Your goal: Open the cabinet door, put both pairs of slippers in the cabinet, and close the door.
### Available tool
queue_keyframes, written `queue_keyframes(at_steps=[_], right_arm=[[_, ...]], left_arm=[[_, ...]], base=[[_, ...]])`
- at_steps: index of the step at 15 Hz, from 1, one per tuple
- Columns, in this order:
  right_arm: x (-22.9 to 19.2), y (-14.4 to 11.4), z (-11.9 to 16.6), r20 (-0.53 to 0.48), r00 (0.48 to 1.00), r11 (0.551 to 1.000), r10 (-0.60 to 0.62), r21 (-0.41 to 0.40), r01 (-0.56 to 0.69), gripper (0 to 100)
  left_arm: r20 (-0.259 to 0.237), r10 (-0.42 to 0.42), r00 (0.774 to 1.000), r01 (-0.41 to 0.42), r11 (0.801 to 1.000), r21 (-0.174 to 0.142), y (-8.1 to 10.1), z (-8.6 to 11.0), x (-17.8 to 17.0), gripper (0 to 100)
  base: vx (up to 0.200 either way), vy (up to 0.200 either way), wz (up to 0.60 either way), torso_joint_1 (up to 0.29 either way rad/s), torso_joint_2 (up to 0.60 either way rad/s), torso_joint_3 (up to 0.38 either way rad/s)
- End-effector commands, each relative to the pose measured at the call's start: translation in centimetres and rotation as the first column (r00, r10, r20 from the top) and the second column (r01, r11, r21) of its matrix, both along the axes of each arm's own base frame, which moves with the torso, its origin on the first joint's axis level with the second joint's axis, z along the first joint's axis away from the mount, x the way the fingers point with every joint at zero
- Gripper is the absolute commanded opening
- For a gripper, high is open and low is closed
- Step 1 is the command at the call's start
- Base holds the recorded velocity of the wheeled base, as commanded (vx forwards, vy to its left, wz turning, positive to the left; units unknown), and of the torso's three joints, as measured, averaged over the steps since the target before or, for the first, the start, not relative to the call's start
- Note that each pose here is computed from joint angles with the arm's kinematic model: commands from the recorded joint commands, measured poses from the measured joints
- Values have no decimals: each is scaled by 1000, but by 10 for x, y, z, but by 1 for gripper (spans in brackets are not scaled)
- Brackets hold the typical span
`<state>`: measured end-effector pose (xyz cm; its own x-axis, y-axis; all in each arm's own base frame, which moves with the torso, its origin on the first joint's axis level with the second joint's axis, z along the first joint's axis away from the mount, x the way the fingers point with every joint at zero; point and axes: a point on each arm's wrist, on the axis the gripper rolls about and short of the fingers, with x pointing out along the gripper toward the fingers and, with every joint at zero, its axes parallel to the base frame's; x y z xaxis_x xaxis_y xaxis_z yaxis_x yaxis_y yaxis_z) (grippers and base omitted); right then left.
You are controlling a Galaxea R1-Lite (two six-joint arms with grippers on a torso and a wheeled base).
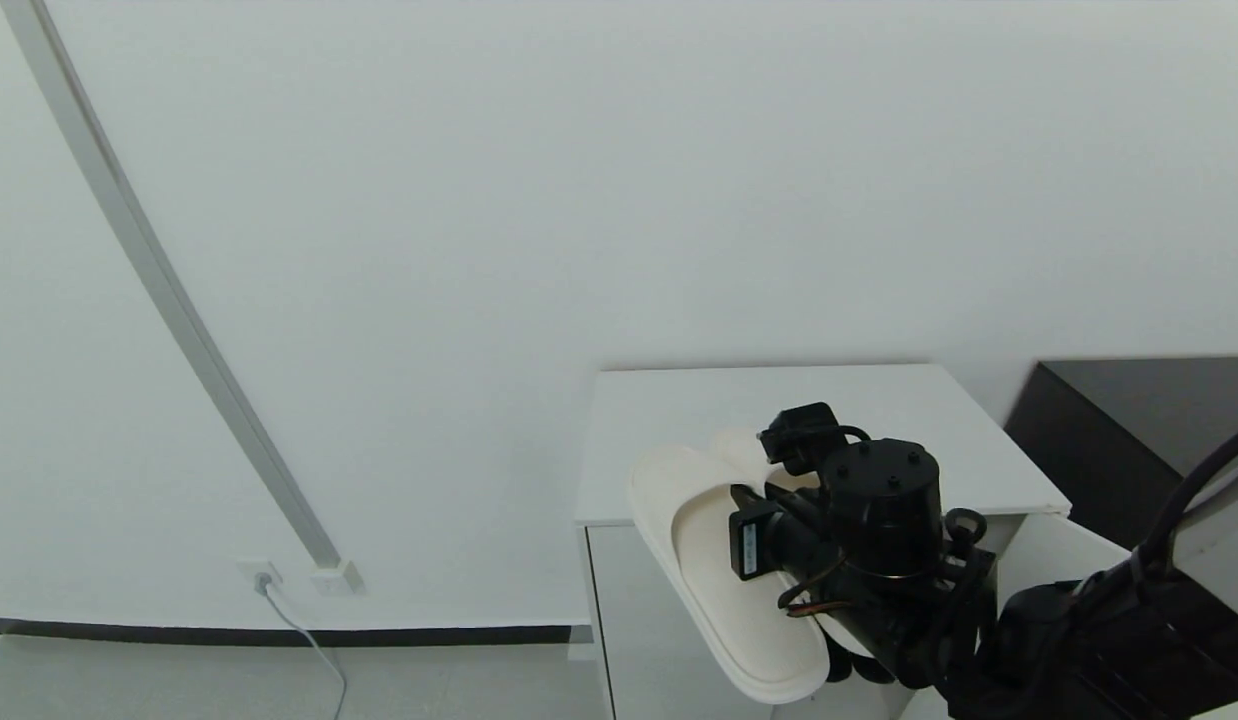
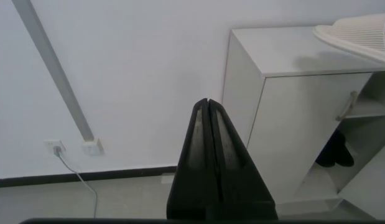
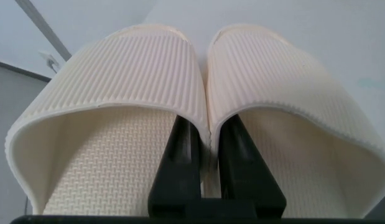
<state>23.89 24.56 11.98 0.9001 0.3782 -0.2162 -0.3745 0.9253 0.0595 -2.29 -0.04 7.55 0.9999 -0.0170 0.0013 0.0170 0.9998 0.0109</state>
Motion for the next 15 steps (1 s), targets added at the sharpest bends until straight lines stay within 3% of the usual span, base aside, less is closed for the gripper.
queue_keyframes(at_steps=[1, 2, 15], right_arm=[[0, 0, -2, -4, 1000, 1000, 1, -4, -1, 0], [0, 1, -3, -7, 1000, 1000, 3, -7, -3, 0], [-4, 3, -12, -27, 1000, 1000, 16, -27, -16, 0]], left_arm=[[-1, 0, 1000, 0, 1000, 0, 0, 0, 0, 0], [-1, 0, 1000, 0, 1000, 0, 0, 0, 0, 0], [-1, 0, 1000, 0, 1000, -2, 0, 0, 0, 0]], base=[[-200, 0, 0, 7, 7, 12], [-200, 0, 0, 2, 2, -2], [0, 0, 0, 0, 0, 0]])
